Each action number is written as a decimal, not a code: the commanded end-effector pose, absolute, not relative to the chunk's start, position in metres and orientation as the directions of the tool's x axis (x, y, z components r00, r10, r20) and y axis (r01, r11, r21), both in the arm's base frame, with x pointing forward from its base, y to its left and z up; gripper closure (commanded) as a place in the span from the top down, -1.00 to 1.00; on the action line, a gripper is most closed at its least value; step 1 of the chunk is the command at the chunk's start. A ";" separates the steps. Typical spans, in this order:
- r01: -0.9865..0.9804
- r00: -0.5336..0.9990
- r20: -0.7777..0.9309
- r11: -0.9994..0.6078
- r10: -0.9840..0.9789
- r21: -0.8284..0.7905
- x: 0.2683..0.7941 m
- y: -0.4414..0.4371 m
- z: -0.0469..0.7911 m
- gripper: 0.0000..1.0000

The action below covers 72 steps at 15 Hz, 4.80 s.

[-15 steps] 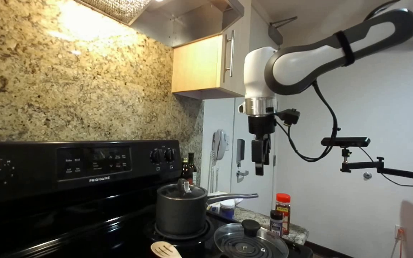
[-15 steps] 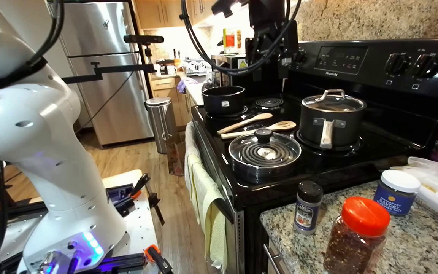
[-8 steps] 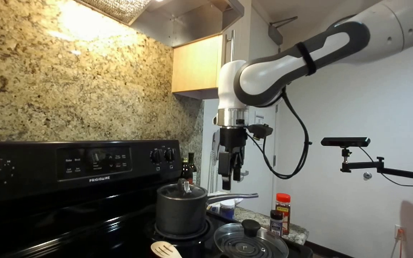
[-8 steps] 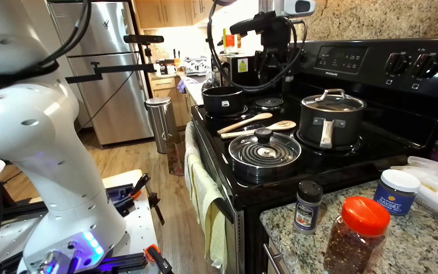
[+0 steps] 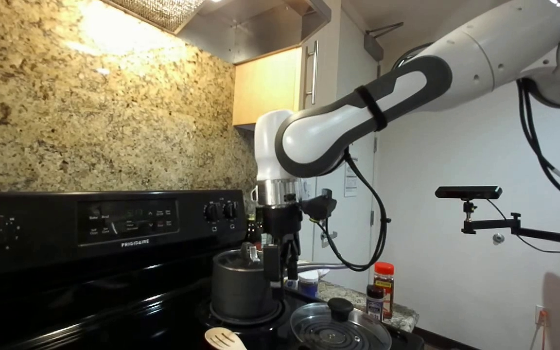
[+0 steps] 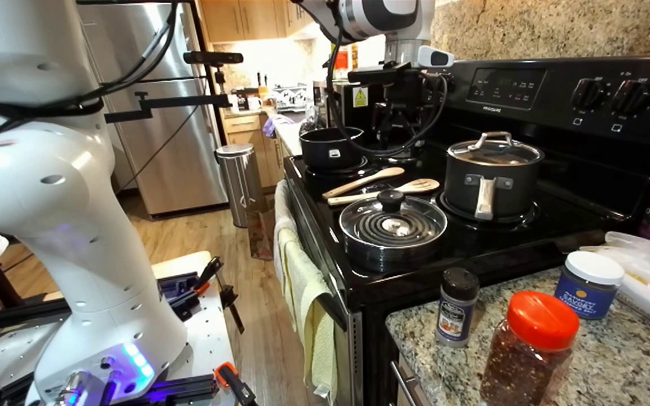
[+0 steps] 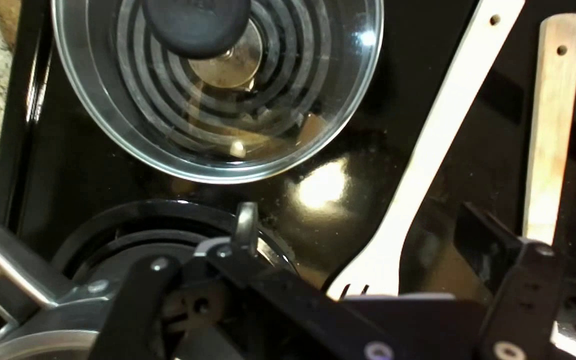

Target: Pick up the cooking stick and put it in the pot

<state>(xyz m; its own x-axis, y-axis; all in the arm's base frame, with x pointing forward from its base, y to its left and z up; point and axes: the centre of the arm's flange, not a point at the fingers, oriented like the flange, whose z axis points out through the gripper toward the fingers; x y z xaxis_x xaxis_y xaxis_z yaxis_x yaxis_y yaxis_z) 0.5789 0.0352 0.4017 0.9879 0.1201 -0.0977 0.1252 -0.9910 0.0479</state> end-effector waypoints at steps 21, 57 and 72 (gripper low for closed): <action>-0.125 0.992 -0.026 -0.992 -0.125 -0.006 0.535 0.112 0.307 1.00; -0.229 0.973 0.032 -0.970 -0.227 0.083 0.523 0.088 0.320 -0.79; -0.056 0.998 -0.011 -0.986 -0.059 0.158 0.514 0.069 0.398 -0.79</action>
